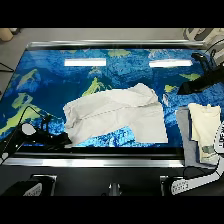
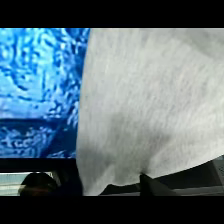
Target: Fold the shirts.
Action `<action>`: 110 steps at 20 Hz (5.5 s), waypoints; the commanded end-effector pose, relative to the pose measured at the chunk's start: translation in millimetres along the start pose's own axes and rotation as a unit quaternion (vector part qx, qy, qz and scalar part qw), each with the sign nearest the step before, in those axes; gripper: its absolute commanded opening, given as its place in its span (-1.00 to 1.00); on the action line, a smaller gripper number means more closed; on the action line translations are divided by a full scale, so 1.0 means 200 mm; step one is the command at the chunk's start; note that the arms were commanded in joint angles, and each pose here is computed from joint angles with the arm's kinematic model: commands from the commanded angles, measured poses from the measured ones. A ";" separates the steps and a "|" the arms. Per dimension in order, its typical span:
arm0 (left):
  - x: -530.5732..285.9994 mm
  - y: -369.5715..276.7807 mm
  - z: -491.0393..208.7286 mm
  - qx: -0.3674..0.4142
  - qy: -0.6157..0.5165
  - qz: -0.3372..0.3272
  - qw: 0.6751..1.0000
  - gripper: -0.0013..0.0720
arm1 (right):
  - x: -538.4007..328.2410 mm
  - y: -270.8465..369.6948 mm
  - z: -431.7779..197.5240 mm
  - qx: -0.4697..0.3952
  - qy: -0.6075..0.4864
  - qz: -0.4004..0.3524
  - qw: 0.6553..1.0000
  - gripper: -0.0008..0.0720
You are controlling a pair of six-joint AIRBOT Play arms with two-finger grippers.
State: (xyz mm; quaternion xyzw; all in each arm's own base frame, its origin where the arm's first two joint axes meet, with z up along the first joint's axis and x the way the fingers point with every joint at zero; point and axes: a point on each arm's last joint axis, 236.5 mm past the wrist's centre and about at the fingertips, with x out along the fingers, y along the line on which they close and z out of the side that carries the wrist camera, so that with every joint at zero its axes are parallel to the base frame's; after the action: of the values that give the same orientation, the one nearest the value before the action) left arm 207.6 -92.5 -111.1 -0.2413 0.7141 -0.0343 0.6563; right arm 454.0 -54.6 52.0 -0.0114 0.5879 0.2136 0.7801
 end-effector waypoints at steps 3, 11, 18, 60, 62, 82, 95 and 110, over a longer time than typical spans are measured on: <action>0.02 0.03 0.02 0.010 -0.005 0.011 1.000 -0.89 | 0.02 -0.03 -0.07 0.004 0.031 -0.008 0.999 0.22; -0.16 -0.09 0.12 0.057 -0.072 -0.009 0.996 -0.89 | 0.42 -0.01 -0.27 0.036 0.087 0.058 0.994 0.22; -0.27 -0.17 0.14 0.069 -0.116 -0.034 0.990 -0.89 | 0.73 0.05 -0.35 -0.003 0.161 0.062 0.985 0.05; -1.48 -0.47 0.99 0.177 -0.347 0.117 0.913 -0.89 | -0.47 0.34 0.19 -0.116 -0.038 -0.127 0.984 -0.90; -1.20 -0.39 1.14 0.170 -0.289 0.132 0.933 -0.89 | -0.09 0.30 0.29 -0.109 -0.003 -0.098 0.989 -0.90; -0.67 -0.14 1.35 0.157 -0.129 0.150 0.967 -0.89 | 0.34 0.25 0.11 -0.087 0.121 -0.059 0.987 -0.90; -0.35 -0.06 1.02 0.155 0.012 0.106 0.982 -0.89 | 0.60 0.27 -0.16 -0.048 0.190 -0.019 0.980 -0.90; -0.59 0.03 0.98 0.107 0.002 0.072 0.992 0.16 | 0.40 0.23 -0.23 -0.053 0.213 -0.054 0.974 0.28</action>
State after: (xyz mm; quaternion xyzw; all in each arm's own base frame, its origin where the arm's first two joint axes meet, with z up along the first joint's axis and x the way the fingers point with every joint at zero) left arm 410.1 -2.7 -50.3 -0.1024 0.7165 -0.0745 0.6860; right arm 427.0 17.0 -43.7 -0.0989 0.7192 0.1972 0.6588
